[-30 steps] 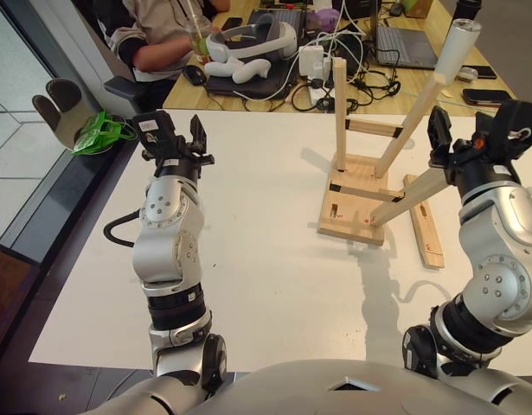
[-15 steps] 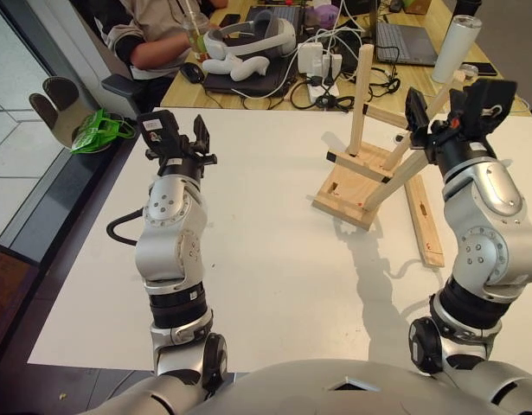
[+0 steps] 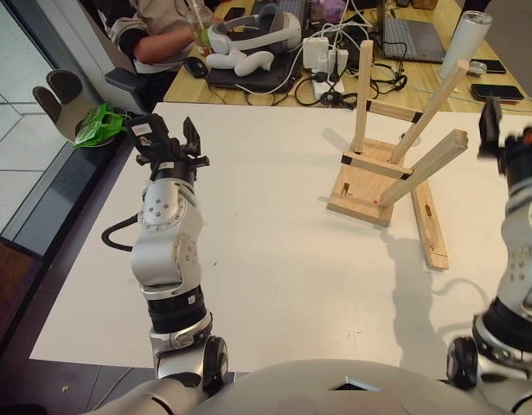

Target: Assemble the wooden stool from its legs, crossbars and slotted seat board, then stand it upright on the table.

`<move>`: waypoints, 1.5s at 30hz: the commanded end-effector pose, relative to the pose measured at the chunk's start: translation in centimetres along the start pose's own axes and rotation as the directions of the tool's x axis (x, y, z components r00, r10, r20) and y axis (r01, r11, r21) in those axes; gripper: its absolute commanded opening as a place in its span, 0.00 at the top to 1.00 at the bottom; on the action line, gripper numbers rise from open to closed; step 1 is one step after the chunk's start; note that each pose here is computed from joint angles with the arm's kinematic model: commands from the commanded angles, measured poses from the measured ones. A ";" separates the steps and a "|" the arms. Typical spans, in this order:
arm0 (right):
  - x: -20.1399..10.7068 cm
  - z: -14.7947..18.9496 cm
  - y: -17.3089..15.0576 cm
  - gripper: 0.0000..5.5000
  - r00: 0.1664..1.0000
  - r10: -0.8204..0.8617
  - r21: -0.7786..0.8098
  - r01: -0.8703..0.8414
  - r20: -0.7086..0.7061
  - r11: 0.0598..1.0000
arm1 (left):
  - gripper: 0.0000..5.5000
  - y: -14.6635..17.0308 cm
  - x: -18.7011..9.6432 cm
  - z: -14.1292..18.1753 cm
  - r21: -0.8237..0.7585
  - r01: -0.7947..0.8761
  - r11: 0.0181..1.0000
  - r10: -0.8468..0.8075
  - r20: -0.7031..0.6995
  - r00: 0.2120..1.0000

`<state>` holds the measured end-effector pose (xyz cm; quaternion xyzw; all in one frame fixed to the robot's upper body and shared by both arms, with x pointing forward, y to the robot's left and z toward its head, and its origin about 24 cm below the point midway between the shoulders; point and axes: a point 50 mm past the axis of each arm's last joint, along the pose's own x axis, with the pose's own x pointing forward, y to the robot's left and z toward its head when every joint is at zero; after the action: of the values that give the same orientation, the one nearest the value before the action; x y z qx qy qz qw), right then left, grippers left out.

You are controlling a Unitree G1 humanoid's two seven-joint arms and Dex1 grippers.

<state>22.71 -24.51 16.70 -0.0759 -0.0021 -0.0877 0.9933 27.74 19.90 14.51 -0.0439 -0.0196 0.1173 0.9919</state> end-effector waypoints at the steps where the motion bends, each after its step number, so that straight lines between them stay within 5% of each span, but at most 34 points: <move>1: -4.0 -4.1 -1.7 0.17 0.980 0.091 -0.023 -0.097 -0.174 0.995 | 0.56 0.3 -0.4 0.0 0.009 -0.027 1.000 0.027 0.009 1.000; 4: -6.7 -7.7 -0.6 0.08 0.901 0.276 0.105 -0.256 -0.335 0.961 | 0.56 -0.1 -0.3 -0.1 0.005 -0.015 1.000 0.015 0.008 1.000; 7: -8.0 -11.1 -1.9 0.07 0.818 0.235 0.138 -0.191 -0.525 0.972 | 0.56 -0.3 -0.2 0.0 0.004 -0.007 1.000 0.007 0.009 1.000; 11: -7.2 -13.2 -2.5 0.07 0.762 0.217 0.117 -0.184 -0.610 0.976 | 0.56 -0.6 -0.2 -0.1 -0.001 0.003 1.000 -0.003 0.004 1.000; 24: -4.0 -10.9 -0.4 0.07 0.888 0.280 0.180 -0.228 -0.365 0.957 | 0.56 -1.7 -0.3 -0.3 -0.006 0.040 0.999 -0.040 -0.008 0.999; 38: 0.1 -15.4 1.3 0.07 0.752 0.285 0.280 -0.138 -0.595 0.950 | 0.56 -2.5 0.5 0.0 -0.002 0.078 0.997 -0.078 -0.002 0.997; 45: -1.3 -15.7 0.5 0.29 0.711 0.219 0.269 -0.044 -0.669 0.962 | 0.56 -2.1 0.7 0.2 0.002 0.066 0.998 -0.066 0.004 0.998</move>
<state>23.09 -25.88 2.68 0.0672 0.3116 -0.0139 0.9477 28.58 17.87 14.59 -0.0484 -0.0196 0.0837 0.9951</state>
